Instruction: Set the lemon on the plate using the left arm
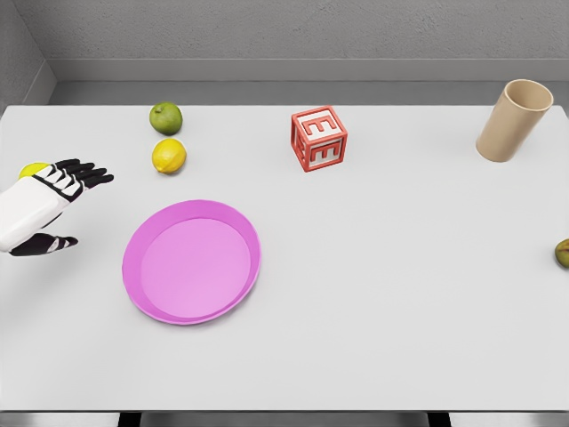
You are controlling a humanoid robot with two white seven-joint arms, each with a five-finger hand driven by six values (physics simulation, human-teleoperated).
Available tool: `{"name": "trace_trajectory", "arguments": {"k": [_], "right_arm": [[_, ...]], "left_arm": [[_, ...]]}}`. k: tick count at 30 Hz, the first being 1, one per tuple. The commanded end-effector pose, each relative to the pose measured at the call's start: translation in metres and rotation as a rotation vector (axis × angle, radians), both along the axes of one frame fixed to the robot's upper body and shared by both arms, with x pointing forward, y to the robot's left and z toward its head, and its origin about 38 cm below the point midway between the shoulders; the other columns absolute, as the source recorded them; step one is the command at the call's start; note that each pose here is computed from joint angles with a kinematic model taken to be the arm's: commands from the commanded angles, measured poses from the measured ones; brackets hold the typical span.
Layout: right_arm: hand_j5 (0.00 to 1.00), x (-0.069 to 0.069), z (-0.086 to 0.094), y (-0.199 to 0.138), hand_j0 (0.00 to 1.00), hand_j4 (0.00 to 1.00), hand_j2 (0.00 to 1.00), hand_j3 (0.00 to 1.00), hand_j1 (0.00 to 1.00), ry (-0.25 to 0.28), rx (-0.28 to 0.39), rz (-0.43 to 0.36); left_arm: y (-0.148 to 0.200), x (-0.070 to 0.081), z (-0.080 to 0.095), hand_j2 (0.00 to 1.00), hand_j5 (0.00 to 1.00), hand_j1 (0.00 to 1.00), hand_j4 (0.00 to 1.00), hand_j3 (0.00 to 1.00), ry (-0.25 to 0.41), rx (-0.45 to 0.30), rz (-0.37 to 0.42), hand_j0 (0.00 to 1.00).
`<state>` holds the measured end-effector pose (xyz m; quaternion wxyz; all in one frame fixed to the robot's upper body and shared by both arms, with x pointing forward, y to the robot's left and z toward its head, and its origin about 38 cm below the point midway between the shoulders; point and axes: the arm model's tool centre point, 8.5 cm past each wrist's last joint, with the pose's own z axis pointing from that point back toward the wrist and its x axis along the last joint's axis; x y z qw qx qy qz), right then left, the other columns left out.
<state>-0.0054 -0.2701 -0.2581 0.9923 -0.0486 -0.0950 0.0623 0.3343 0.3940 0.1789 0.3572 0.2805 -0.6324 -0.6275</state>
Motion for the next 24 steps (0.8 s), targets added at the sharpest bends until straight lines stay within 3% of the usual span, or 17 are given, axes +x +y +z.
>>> {"name": "trace_trajectory", "arguments": {"k": [1,8,16,24], "right_arm": [[1.0,-0.001,0.0,0.0,1.0,1.0,1.0,1.0,1.0,0.002,0.0,-0.001],[1.0,-0.004,0.0,0.0,1.0,1.0,1.0,1.0,1.0,0.008,0.0,-0.001],[1.0,-0.004,0.0,0.0,1.0,1.0,1.0,1.0,1.0,0.008,0.0,-0.001],[1.0,-0.004,0.0,0.0,1.0,1.0,1.0,1.0,1.0,0.008,0.0,-0.001]], "left_arm": [[0.0,0.0,0.001,1.0,1.0,1.0,1.0,1.0,-0.002,-0.006,-0.002,1.0],[0.003,0.004,0.011,1.0,1.0,1.0,1.0,1.0,-0.023,0.011,0.001,1.0],[0.003,0.026,0.036,1.0,1.0,1.0,1.0,1.0,-0.105,0.168,-0.009,1.0],[-0.021,0.05,0.04,1.0,1.0,1.0,1.0,1.0,-0.111,0.179,-0.075,1.0]]}}
